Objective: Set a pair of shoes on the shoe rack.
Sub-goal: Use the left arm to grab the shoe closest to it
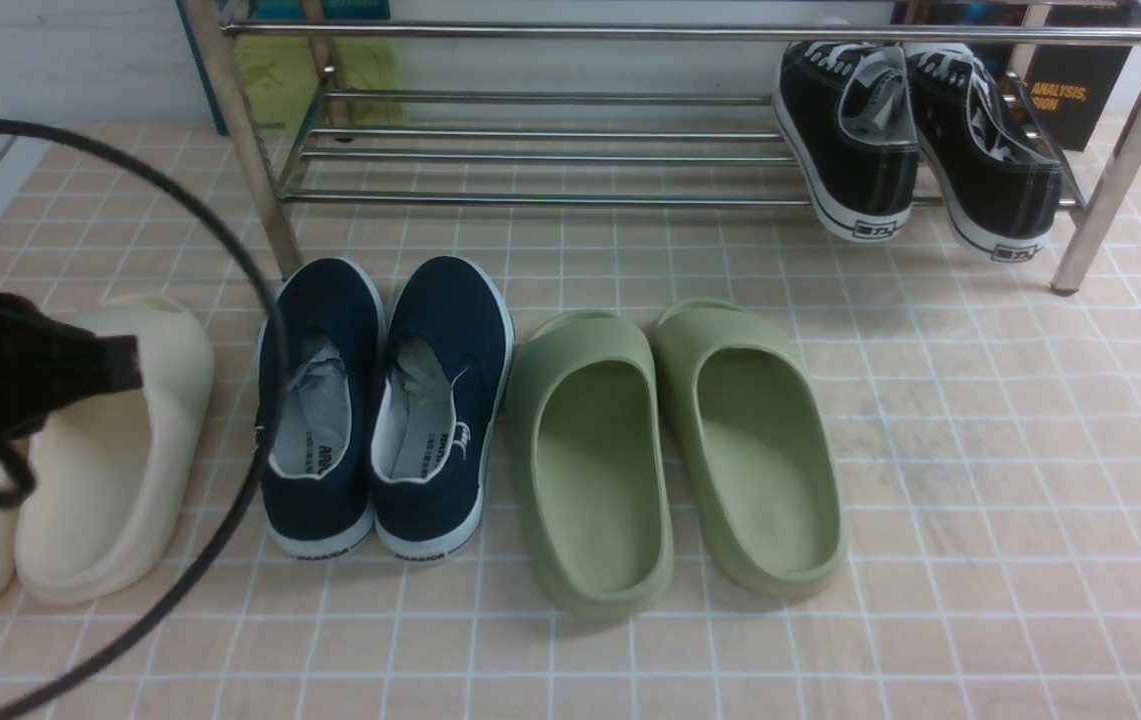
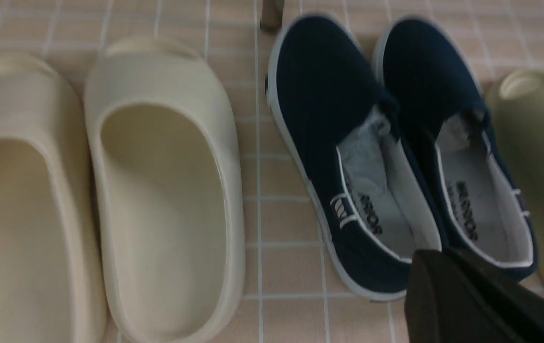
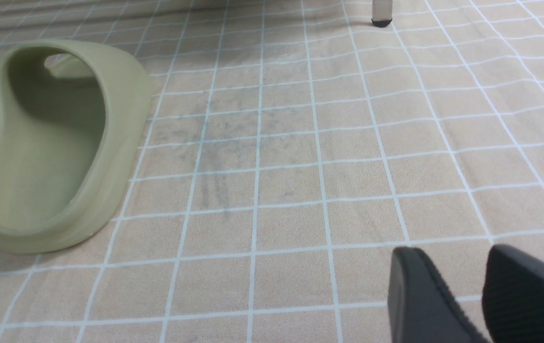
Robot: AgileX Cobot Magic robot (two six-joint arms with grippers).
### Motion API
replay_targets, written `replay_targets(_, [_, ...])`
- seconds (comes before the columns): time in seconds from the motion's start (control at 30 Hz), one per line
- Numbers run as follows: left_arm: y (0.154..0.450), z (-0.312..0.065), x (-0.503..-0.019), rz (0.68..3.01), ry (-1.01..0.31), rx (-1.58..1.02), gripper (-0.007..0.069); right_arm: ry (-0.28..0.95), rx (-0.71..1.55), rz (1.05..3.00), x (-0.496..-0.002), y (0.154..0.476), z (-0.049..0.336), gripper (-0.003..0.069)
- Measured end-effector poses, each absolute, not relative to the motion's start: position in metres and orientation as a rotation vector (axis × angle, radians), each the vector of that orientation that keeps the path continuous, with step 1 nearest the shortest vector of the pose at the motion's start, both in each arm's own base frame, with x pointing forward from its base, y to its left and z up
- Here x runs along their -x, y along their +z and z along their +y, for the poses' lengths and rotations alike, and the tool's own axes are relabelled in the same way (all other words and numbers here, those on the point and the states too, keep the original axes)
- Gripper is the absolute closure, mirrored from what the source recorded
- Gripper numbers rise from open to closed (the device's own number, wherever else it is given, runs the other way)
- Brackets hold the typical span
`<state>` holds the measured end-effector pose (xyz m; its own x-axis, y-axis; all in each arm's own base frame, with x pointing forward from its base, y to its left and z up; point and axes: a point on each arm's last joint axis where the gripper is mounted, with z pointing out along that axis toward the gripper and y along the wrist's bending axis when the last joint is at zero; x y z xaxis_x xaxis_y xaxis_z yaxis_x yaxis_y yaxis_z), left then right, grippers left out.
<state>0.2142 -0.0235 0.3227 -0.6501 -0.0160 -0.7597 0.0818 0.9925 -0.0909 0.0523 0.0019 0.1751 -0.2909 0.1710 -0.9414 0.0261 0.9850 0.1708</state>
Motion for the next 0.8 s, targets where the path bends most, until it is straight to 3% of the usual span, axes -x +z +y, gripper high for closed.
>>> replay_targets(0.1, [0.312, -0.026, -0.245, 2.365, -0.147, -0.045, 0.0513, 0.142, -0.143, 1.863, -0.052, 0.175, 0.002, 0.0432])
replay_targets(0.23, [0.285, -0.033, -0.288, 2.482, -0.132, -0.083, 0.0319, 0.142, -0.143, 1.863, -0.052, 0.175, 0.002, 0.0428])
replay_targets(0.37, [0.251, -0.046, -0.317, 2.587, -0.071, -0.189, 0.0240, 0.142, -0.143, 1.863, -0.052, 0.175, 0.002, 0.0422])
replay_targets(0.5, [0.214, -0.051, -0.337, 2.672, 0.038, -0.162, 0.0327, 0.142, -0.143, 1.863, -0.052, 0.175, 0.002, 0.0422])
replay_targets(0.63, [0.205, -0.048, -0.344, 2.665, 0.114, 0.024, 0.0542, 0.142, -0.143, 1.863, -0.052, 0.175, 0.002, 0.0422])
replay_targets(0.8, [0.215, -0.044, -0.346, 2.594, 0.153, 0.027, 0.0578, 0.142, -0.143, 1.863, -0.052, 0.175, 0.002, 0.0422])
